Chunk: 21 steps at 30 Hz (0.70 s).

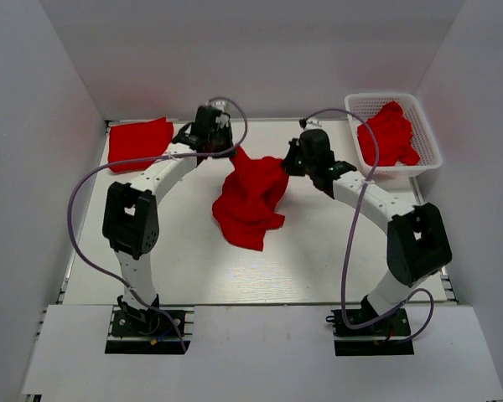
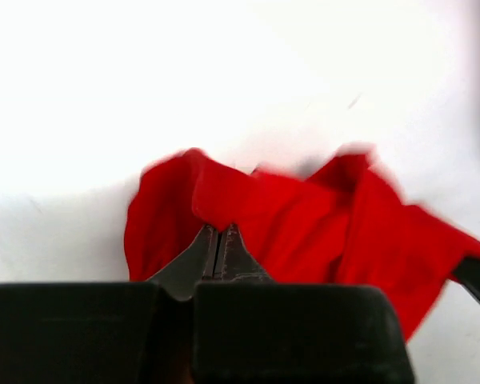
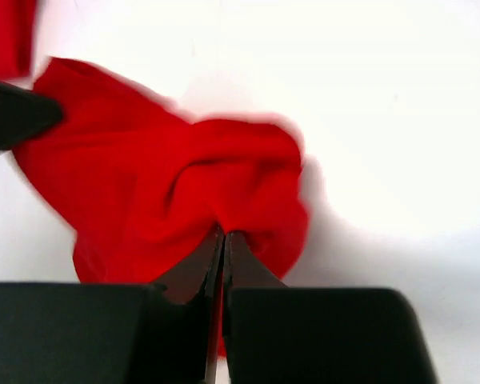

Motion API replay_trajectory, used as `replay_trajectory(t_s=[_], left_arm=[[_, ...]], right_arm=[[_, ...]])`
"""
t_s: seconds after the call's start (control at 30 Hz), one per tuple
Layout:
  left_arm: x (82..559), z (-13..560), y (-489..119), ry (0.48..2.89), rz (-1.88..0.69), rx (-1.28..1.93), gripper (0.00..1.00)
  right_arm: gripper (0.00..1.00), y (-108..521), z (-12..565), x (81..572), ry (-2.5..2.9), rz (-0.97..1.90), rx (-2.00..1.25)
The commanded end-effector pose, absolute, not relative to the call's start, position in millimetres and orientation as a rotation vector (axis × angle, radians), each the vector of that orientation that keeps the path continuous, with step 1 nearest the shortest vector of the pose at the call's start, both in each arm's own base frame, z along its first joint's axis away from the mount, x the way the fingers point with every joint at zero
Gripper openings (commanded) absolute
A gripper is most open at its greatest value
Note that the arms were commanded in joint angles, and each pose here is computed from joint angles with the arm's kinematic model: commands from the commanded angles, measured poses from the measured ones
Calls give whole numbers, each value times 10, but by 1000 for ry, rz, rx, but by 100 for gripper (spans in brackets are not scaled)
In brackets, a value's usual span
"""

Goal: Fold and stack the t-shirts
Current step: Flatten out the tshirt

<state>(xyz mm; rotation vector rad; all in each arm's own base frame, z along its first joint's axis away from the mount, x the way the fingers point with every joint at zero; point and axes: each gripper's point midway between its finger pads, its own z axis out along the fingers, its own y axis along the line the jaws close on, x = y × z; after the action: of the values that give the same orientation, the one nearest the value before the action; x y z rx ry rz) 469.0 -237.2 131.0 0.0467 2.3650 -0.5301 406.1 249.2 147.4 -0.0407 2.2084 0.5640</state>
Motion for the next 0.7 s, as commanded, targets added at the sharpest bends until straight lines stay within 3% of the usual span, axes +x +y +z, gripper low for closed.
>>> replay_trajectory(t_s=[0.0,0.03,0.07,0.17,0.23,0.27,0.4,0.53,0.63,0.67], left_arm=[[5115,3262,-2275,1880,-501,43,0],[5165,3462,-2247,1847,-480,37,0],[5190,3949,-2175,1765,-447,32,0],[5329,4305,-2107,1692,-385,20,0],[5249,4827,-2027,1576,-382,11,0],[5242,4953,-1985,1538,-369,0,0],[4854,5523,-1715,1387,-338,-31,0],[4485,5480,-1581,1383,-332,-3,0],[4384,4819,-1647,1521,-336,37,0],[4263,4407,-1635,1605,-342,50,0]], right_arm=[[0,2146,2619,4543,1881,352,-29],[0,2088,3135,4672,1775,324,14],[0,2002,3176,4711,1783,278,19],[0,1847,4157,4835,1591,227,38],[0,1759,4357,4904,1560,167,13],[0,1692,4915,4825,1452,185,34],[0,1532,5470,4688,1344,152,28],[0,1512,5360,4491,1379,187,19],[0,1583,4762,4295,1491,257,-27],[0,1572,4261,4140,1579,283,-37]])
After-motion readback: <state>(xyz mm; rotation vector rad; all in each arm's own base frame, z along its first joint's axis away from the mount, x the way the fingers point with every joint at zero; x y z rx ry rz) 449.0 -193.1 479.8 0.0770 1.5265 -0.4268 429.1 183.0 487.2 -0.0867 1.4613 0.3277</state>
